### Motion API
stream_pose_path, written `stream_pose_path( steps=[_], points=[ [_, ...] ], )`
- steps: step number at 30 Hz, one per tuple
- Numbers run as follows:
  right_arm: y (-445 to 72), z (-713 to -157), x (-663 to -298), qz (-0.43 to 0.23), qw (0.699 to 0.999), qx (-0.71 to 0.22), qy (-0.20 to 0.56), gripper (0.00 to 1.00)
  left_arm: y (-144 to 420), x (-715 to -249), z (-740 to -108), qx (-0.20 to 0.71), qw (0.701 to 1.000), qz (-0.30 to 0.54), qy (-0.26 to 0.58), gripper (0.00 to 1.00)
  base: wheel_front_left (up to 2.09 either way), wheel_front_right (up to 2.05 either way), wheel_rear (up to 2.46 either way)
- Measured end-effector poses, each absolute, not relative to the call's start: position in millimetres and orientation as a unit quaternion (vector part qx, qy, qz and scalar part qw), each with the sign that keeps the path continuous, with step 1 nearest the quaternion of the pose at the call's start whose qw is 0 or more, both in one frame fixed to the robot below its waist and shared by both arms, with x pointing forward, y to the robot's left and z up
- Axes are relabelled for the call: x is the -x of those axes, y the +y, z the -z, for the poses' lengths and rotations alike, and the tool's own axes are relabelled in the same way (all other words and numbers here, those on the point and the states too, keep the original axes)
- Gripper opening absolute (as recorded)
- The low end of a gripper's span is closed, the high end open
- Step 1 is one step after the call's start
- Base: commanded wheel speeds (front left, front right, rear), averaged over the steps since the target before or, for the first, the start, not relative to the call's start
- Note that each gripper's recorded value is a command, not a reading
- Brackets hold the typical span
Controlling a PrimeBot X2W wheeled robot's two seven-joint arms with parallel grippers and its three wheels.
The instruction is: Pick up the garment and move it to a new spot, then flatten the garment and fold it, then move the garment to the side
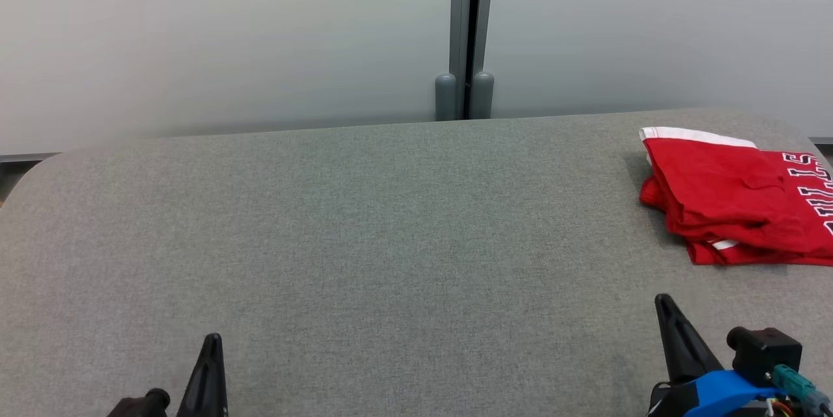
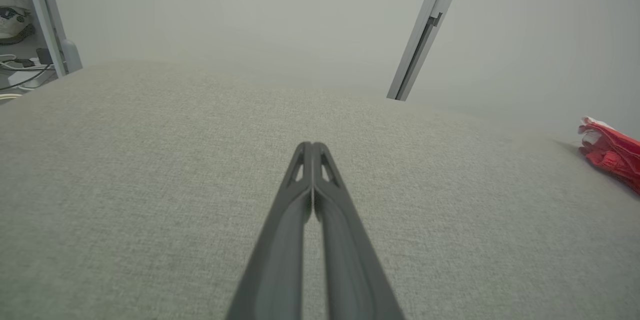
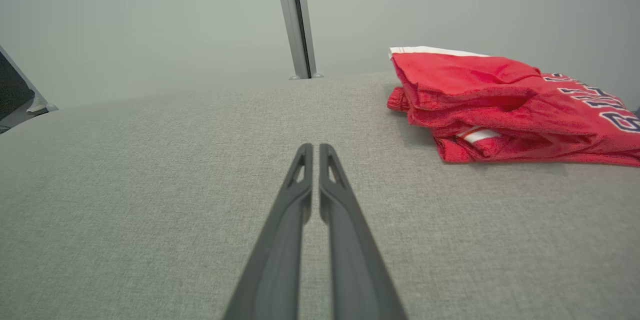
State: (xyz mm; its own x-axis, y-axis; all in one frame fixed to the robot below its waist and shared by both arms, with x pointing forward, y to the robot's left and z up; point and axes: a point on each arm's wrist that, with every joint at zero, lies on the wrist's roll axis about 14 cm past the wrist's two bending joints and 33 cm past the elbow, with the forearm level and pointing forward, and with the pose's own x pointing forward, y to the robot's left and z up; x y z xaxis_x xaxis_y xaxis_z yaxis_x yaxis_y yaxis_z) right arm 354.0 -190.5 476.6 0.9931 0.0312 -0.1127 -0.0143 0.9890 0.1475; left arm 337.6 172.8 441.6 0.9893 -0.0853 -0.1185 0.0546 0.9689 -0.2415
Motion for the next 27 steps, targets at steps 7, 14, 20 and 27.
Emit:
stream_pose_path(
  steps=[7,14,20,27],
  points=[
    [-192,-465,-350,-0.002,0.990,-0.119,0.077,0.00,175,-331,-429,0.162,0.983,0.017,0.090,0.00,0.00,0.00,0.00],
    [-193,-465,-351,0.007,0.980,-0.182,0.076,0.00,181,-336,-431,0.218,0.972,-0.003,0.091,0.00,0.00,0.00,0.00],
    [-195,-467,-353,0.013,0.970,-0.232,0.072,0.00,184,-340,-434,0.263,0.961,-0.016,0.089,0.00,0.00,0.00,0.00],
    [-196,-470,-356,0.018,0.956,-0.287,0.067,0.00,187,-345,-439,0.312,0.946,-0.027,0.084,0.00,0.00,0.00,0.00]
  ],
)
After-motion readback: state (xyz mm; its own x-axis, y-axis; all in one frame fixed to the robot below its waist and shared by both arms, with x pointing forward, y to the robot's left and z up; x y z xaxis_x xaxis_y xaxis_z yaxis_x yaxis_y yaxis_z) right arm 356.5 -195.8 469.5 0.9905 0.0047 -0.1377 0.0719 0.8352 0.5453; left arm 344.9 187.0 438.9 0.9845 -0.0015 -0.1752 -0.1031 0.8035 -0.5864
